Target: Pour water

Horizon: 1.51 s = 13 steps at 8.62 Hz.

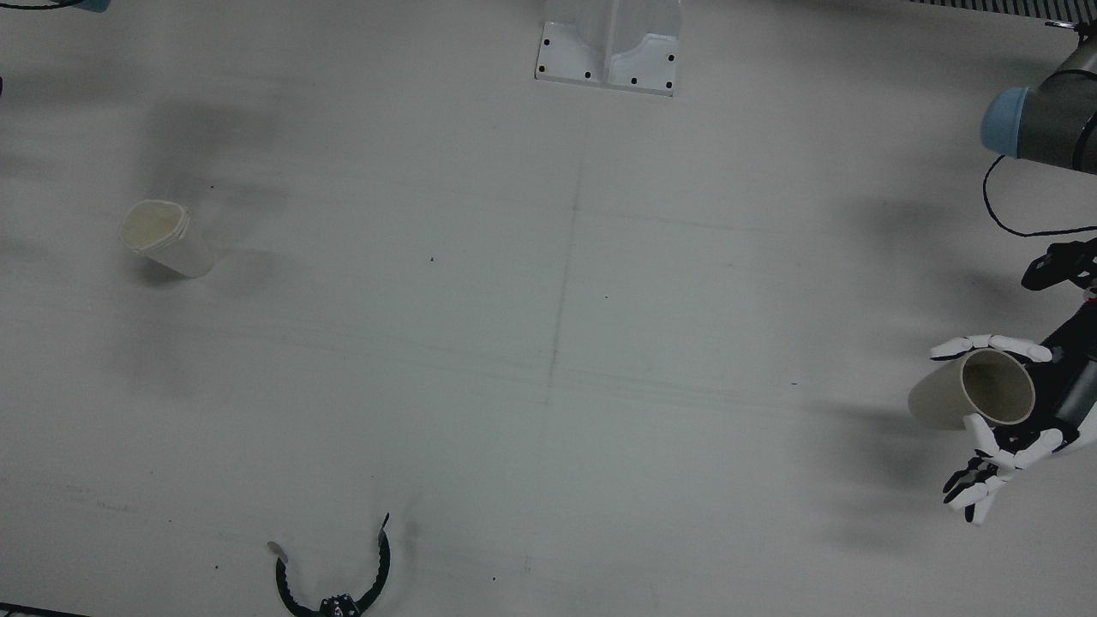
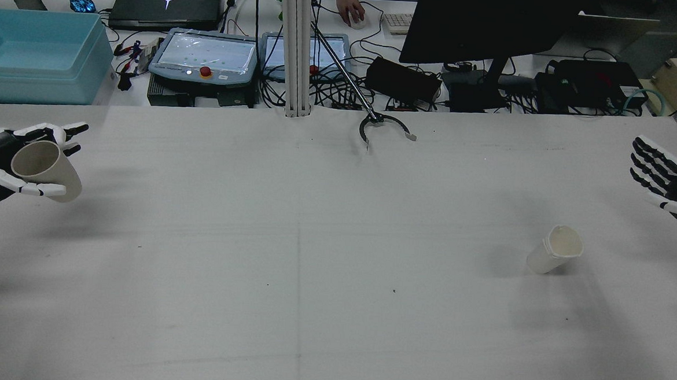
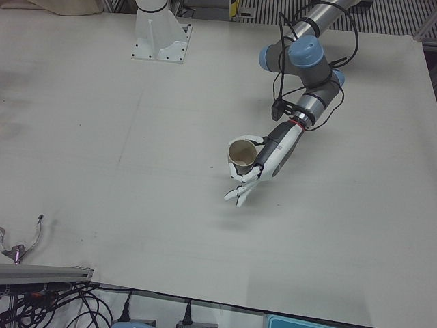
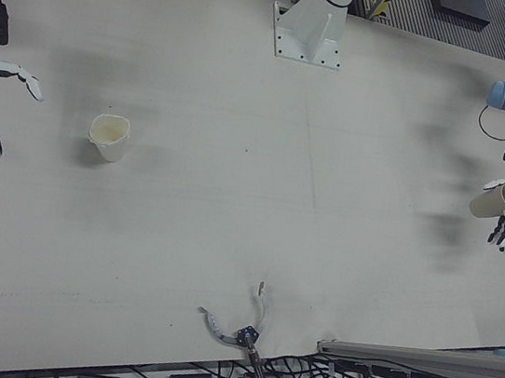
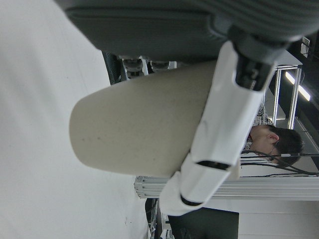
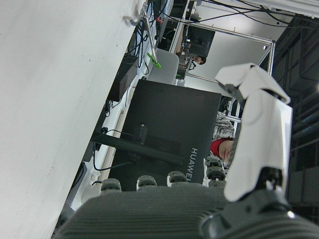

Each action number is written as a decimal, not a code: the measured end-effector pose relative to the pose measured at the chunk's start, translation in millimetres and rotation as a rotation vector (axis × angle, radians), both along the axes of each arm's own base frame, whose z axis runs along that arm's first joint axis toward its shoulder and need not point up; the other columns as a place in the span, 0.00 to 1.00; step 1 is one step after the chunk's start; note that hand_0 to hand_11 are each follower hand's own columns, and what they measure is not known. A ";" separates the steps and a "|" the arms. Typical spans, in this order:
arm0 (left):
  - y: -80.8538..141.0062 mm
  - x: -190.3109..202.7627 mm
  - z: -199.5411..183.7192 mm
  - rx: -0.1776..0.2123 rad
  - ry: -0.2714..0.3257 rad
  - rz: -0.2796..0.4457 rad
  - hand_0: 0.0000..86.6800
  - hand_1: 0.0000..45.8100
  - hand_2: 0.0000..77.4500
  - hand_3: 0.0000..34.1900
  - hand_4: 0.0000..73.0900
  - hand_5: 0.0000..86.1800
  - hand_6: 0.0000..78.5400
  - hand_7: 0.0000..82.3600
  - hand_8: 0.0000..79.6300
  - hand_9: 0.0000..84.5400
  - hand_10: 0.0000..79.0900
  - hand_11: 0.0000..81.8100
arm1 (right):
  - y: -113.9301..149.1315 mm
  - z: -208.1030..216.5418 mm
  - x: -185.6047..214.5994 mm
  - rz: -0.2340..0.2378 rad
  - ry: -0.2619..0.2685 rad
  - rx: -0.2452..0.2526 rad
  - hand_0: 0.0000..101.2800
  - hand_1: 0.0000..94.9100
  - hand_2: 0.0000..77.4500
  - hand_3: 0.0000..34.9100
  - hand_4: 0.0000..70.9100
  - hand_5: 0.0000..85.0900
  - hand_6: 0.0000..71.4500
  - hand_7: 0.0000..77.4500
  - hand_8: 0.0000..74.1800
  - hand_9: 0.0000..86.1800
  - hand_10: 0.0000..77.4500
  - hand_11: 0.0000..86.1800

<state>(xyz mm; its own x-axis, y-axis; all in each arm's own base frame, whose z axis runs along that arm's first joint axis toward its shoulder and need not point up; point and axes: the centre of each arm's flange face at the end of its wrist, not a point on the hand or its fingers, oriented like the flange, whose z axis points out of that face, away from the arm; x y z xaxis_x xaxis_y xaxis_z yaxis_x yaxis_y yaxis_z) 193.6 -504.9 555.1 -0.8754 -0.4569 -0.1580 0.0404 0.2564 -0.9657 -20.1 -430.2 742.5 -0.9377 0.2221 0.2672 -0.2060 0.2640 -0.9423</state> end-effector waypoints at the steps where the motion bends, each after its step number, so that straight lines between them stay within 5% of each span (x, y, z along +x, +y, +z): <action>1: 1.7 -1.0 -6.9 -0.001 0.001 0.001 0.93 0.69 0.30 0.00 0.30 0.70 0.15 0.14 0.03 0.01 0.05 0.14 | 7.7 20.9 -0.6 -0.008 0.030 -0.008 0.52 0.32 0.42 0.35 0.00 0.08 0.11 0.01 0.01 0.01 0.00 0.01; 3: 3.5 -2.6 -13.2 -0.006 0.005 0.002 0.93 0.69 0.30 0.00 0.30 0.70 0.15 0.14 0.03 0.01 0.05 0.13 | 16.6 61.2 -9.6 -0.032 0.080 -0.011 0.50 0.28 0.38 0.35 0.00 0.08 0.05 0.01 0.01 0.01 0.00 0.01; 6: 4.8 -4.6 -15.8 -0.025 0.021 0.005 0.93 0.69 0.30 0.00 0.30 0.70 0.15 0.14 0.03 0.01 0.05 0.14 | 14.7 59.2 -54.5 -0.117 0.129 0.047 0.50 0.28 0.38 0.35 0.00 0.07 0.06 0.01 0.01 0.01 0.00 0.01; 9: 5.8 -6.5 -15.8 -0.034 0.033 0.005 0.92 0.69 0.31 0.00 0.30 0.70 0.15 0.14 0.03 0.01 0.04 0.14 | 17.8 54.0 -82.4 -0.167 0.178 0.080 0.52 0.24 0.22 0.34 0.00 0.07 0.08 0.01 0.01 0.01 0.00 0.01; 10: 6.0 -6.8 -16.5 -0.035 0.035 0.005 0.92 0.69 0.31 0.00 0.30 0.70 0.15 0.14 0.03 0.01 0.04 0.14 | 18.7 53.8 -85.8 -0.174 0.184 0.082 0.52 0.26 0.30 0.35 0.00 0.07 0.06 0.01 0.01 0.01 0.00 0.01; 13: 5.6 -8.3 -16.8 -0.036 0.038 -0.003 0.93 0.69 0.31 0.00 0.30 0.70 0.14 0.13 0.03 0.01 0.05 0.13 | 17.5 40.5 -102.1 -0.190 0.198 0.114 0.53 0.31 0.29 0.34 0.00 0.07 0.07 0.01 0.01 0.01 0.00 0.01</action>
<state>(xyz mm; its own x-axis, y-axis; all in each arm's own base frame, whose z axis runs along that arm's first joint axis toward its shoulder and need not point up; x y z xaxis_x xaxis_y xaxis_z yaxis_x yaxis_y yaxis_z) 185.3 -499.3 538.3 -0.8817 -0.4593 -0.1076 0.0038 0.2213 -0.9752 -122.1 -412.8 783.1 -0.8094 0.3471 0.4737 -0.3192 0.4170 -0.8510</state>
